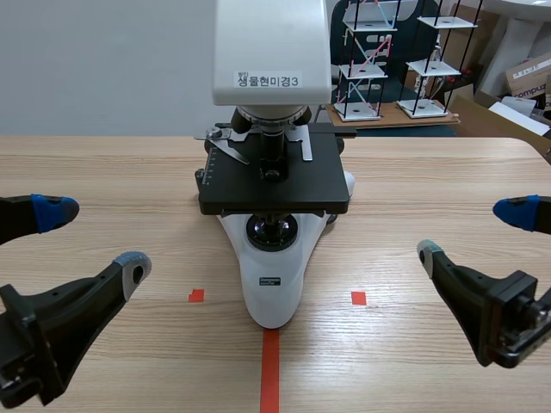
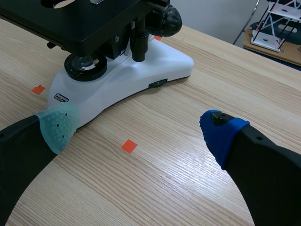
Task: Point at the revolving nosepiece
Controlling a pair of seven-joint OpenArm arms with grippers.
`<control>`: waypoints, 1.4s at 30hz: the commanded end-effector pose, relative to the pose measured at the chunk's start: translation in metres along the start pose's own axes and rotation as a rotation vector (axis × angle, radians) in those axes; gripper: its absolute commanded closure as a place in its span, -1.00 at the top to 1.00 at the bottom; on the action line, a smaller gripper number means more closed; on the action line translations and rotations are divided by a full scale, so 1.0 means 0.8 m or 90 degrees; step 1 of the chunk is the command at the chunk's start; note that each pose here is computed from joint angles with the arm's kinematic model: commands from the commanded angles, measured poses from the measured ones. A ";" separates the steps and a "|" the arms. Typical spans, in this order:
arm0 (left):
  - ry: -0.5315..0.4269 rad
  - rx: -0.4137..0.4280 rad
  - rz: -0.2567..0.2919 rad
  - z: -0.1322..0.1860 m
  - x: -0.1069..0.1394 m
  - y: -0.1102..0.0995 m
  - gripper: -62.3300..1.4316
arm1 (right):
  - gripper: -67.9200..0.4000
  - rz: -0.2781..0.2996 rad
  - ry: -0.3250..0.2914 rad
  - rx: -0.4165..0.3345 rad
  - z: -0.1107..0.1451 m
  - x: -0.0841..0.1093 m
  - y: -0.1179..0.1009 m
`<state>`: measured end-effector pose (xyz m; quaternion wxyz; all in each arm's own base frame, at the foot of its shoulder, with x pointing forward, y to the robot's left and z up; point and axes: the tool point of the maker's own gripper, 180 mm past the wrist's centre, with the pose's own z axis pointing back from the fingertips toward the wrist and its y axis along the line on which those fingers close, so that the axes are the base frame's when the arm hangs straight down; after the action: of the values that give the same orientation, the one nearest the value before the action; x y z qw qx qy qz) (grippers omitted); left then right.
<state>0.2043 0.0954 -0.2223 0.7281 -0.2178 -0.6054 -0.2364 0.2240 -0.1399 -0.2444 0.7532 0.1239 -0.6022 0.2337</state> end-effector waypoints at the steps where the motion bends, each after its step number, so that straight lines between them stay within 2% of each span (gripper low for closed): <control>1: -0.015 0.001 -0.001 0.000 0.009 0.000 0.87 | 0.66 0.007 -0.017 -0.002 0.000 0.011 -0.003; 19: -0.015 0.001 -0.001 0.000 0.009 0.000 0.87 | 0.61 0.009 -0.025 -0.003 -0.001 0.015 -0.004; 21: -0.015 0.001 -0.001 0.000 0.009 0.000 0.87 | 0.41 0.014 -0.033 -0.006 -0.004 0.020 -0.007; 22: -0.015 0.001 -0.001 0.000 0.008 0.000 0.87 | 0.25 0.017 -0.038 -0.008 -0.006 0.023 -0.009; 24: -0.015 0.001 -0.001 0.000 0.008 0.000 0.87 | -0.24 0.025 -0.048 -0.010 -0.009 0.029 -0.012; 26: -0.015 0.001 -0.001 0.000 0.009 0.000 0.87 | -0.89 0.033 -0.058 -0.012 -0.012 0.035 -0.015; 27: -0.015 0.001 -0.001 0.000 0.009 0.000 0.87 | -1.00 0.036 -0.064 -0.014 -0.014 0.039 -0.017; 34: -0.015 0.001 -0.001 0.000 0.009 0.000 0.87 | -0.99 0.115 -0.126 -0.015 -0.029 0.076 -0.028; 38: -0.015 0.001 -0.001 0.000 0.009 0.000 0.87 | -0.99 0.148 -0.161 0.021 -0.044 0.092 -0.024; 42: -0.015 0.001 -0.001 0.000 0.009 0.000 0.87 | -0.99 0.164 -0.174 0.055 -0.064 0.097 -0.019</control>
<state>0.2043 0.0954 -0.2223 0.7281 -0.2178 -0.6054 -0.2364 0.2856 -0.1153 -0.1866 0.6316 0.1042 -0.6912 0.3354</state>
